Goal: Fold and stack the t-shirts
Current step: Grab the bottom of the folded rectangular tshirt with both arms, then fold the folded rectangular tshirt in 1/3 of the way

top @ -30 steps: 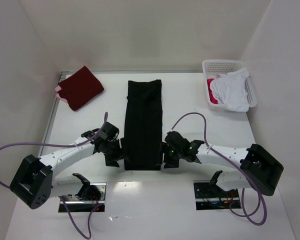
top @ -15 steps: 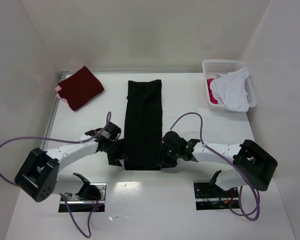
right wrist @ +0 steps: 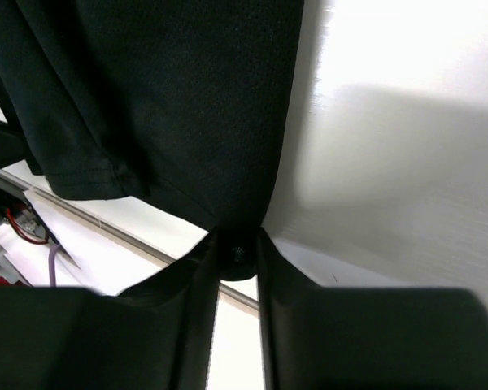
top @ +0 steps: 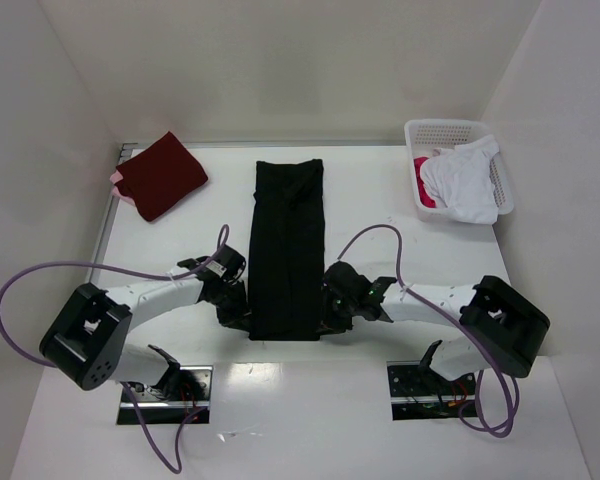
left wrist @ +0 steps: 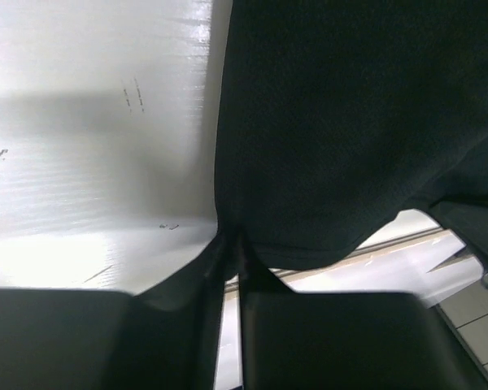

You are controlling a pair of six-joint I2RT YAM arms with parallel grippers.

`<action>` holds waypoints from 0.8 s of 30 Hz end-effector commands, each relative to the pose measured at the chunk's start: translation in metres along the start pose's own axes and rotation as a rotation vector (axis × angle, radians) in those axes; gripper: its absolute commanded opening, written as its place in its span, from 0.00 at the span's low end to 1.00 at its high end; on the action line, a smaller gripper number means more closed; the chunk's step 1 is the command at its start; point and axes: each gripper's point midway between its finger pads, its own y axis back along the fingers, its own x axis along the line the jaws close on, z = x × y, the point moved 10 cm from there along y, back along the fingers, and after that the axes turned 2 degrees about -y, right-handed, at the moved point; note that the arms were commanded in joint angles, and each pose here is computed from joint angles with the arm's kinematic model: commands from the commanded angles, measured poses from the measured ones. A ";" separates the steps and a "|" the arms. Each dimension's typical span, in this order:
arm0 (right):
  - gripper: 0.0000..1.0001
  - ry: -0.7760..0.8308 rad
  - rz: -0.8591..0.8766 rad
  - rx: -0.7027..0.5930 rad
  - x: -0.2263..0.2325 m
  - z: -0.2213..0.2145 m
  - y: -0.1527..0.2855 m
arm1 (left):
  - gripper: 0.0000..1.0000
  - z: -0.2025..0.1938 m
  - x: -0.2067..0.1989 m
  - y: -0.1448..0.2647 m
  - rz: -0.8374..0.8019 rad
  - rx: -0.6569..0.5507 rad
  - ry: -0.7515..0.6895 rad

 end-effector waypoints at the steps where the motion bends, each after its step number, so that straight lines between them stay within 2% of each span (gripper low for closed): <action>1: 0.18 0.017 0.026 -0.035 0.009 0.005 -0.002 | 0.01 0.000 -0.003 0.001 -0.004 0.010 -0.008; 4: 0.06 0.017 0.019 -0.040 0.008 0.005 -0.003 | 0.00 0.002 -0.004 0.001 0.000 0.008 -0.017; 8: 0.00 0.017 0.010 -0.064 0.010 0.007 0.000 | 0.00 0.006 -0.010 0.009 0.005 -0.006 -0.035; 13: 0.00 0.006 0.039 -0.162 0.019 0.019 0.023 | 0.00 0.017 -0.027 0.032 -0.012 -0.074 -0.072; 17: 0.00 -0.043 0.096 -0.275 0.023 0.045 0.049 | 0.00 0.034 -0.046 0.050 -0.014 -0.140 -0.131; 24: 0.00 -0.015 0.157 -0.410 0.031 0.110 0.073 | 0.00 0.085 -0.071 0.065 -0.014 -0.225 -0.184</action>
